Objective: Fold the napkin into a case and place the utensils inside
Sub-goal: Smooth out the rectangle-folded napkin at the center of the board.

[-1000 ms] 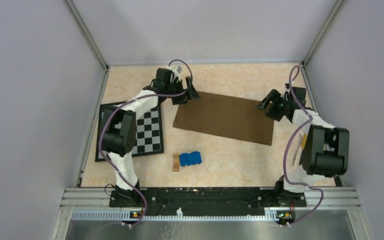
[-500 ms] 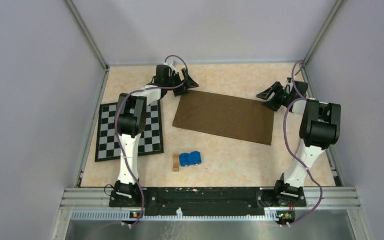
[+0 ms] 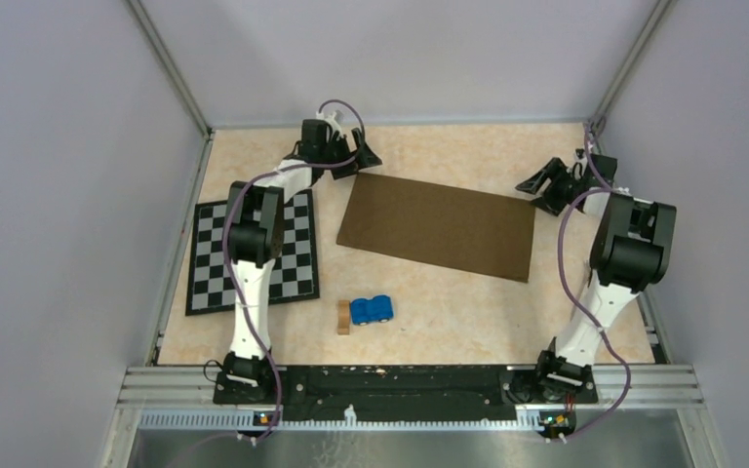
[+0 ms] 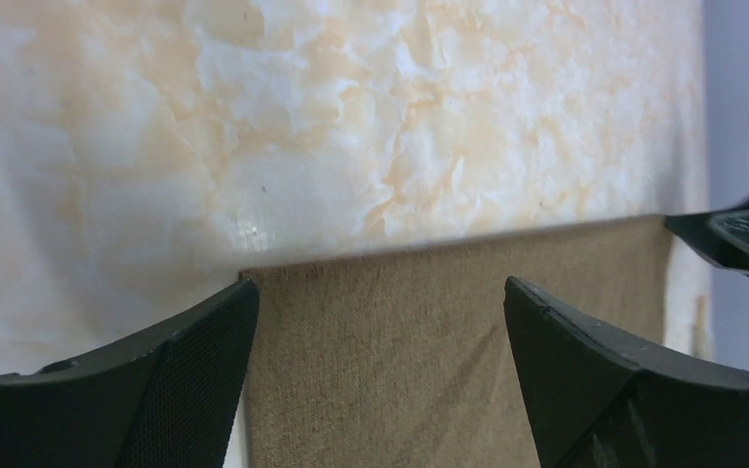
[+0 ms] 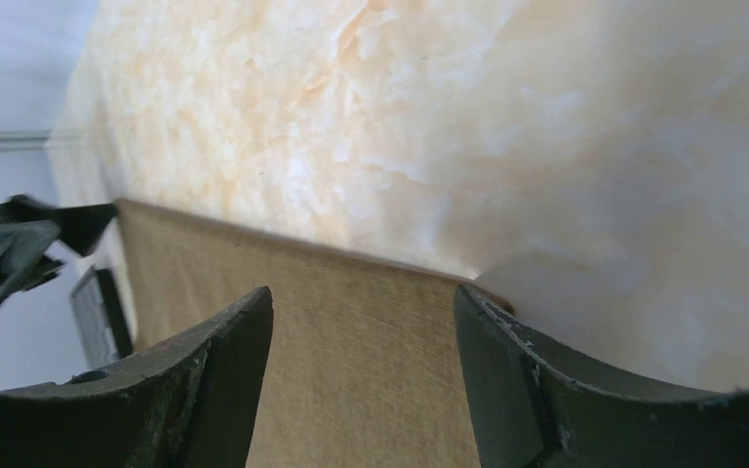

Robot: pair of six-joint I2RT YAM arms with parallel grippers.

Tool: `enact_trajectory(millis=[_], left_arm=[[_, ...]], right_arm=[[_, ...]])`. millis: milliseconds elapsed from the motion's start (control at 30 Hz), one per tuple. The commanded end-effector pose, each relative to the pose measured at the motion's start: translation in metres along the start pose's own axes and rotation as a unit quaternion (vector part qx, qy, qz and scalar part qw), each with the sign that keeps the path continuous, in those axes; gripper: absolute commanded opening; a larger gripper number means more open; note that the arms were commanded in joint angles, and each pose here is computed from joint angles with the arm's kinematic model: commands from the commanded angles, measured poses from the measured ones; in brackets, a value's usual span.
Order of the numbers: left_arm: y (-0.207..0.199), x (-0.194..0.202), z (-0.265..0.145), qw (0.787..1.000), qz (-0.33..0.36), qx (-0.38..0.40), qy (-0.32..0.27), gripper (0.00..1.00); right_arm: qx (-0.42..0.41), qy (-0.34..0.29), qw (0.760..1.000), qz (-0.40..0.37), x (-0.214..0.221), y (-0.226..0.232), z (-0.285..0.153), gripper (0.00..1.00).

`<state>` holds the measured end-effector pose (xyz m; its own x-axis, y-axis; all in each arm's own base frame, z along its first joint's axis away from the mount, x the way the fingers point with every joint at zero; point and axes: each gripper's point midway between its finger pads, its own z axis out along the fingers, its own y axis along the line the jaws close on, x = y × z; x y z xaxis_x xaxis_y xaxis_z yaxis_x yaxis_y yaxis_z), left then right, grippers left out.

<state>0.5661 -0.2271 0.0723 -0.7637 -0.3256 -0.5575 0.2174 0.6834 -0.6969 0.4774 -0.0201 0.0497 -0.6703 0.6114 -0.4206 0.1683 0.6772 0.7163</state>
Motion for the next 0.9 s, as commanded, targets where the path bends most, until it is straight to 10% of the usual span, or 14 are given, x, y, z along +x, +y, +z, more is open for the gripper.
enact_trajectory(millis=[0,267,867], left_arm=[[-0.047,-0.051,-0.023,0.992,0.119,-0.031,-0.042,0.99],[-0.136,0.005,0.005,0.987,0.036,0.156,0.012,0.99],[0.019,0.016,0.021,0.997,-0.042,0.07,-0.004,0.99]], right_arm=[[0.024,-0.029,0.998,-0.059,-0.018,0.048,-0.025,0.68],[-0.186,0.028,0.982,-0.012,0.047,0.153,0.032,0.67],[-0.144,0.04,0.988,0.033,0.054,0.047,0.059,0.64]])
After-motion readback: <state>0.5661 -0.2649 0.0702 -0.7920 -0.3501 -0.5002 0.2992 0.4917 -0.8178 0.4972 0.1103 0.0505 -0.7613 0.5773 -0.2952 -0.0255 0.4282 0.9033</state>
